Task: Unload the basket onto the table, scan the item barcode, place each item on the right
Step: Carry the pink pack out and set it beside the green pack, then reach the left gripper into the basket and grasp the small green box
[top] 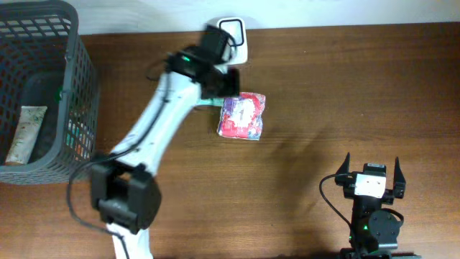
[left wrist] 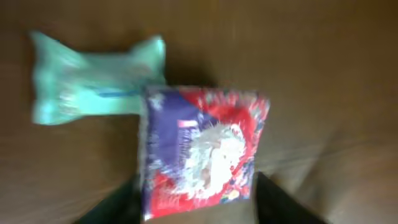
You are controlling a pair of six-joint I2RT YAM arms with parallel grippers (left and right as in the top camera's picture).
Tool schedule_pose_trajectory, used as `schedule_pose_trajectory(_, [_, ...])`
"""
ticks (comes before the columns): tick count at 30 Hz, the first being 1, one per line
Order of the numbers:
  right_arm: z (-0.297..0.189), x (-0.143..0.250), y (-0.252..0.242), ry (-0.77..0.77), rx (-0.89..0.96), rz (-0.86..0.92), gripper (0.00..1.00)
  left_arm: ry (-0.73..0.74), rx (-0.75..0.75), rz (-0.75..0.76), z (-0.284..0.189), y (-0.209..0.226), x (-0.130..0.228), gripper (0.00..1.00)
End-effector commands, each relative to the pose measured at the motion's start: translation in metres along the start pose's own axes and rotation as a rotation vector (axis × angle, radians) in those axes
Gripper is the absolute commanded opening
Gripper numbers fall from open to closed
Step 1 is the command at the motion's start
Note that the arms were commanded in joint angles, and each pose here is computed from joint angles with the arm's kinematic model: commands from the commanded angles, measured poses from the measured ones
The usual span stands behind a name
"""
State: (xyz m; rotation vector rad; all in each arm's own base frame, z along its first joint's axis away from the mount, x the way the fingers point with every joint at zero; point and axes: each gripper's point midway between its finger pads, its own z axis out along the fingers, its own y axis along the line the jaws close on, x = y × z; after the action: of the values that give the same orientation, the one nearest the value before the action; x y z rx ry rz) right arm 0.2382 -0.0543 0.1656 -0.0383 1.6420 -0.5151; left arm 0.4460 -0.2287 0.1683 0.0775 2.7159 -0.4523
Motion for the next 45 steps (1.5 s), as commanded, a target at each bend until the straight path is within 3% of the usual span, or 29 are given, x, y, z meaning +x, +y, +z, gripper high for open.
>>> schedule_pose_trajectory(1, [0.000,0.004,-0.002,0.009,0.014,0.000,0.99,-0.286,0.050,-0.019,-0.130,0.005,-0.058,0.80])
schedule_pose_trajectory(7, [0.000,0.004,-0.002,0.009,0.014,0.000,0.99,-0.544,-0.004,-0.143,-0.247,0.075,-0.079,0.94])
schedule_pose_trajectory(16, [0.000,0.004,-0.002,0.009,0.014,0.000,0.99,-0.683,-0.224,-0.416,-0.312,0.224,-0.075,0.99])
schedule_pose_trajectory(20, [0.000,0.004,-0.002,0.009,0.014,0.000,0.99,-0.751,-0.514,-0.588,-0.352,0.311,-0.049,0.97])
schedule_pose_trajectory(23, [0.000,0.004,-0.002,0.009,0.014,0.000,0.99,-0.730,-0.668,-0.652,-0.362,0.354,-0.030,0.95])
schedule_pose_trajectory(34, [0.000,0.004,-0.002,0.009,0.014,0.000,0.99,-0.170,-0.648,-0.777,-0.204,0.433,0.028,0.93])
schedule_pose_trajectory(45, [0.000,0.004,-0.002,0.009,0.014,0.000,0.99,0.211,-0.542,-0.859,-0.111,0.441,0.087,0.89])
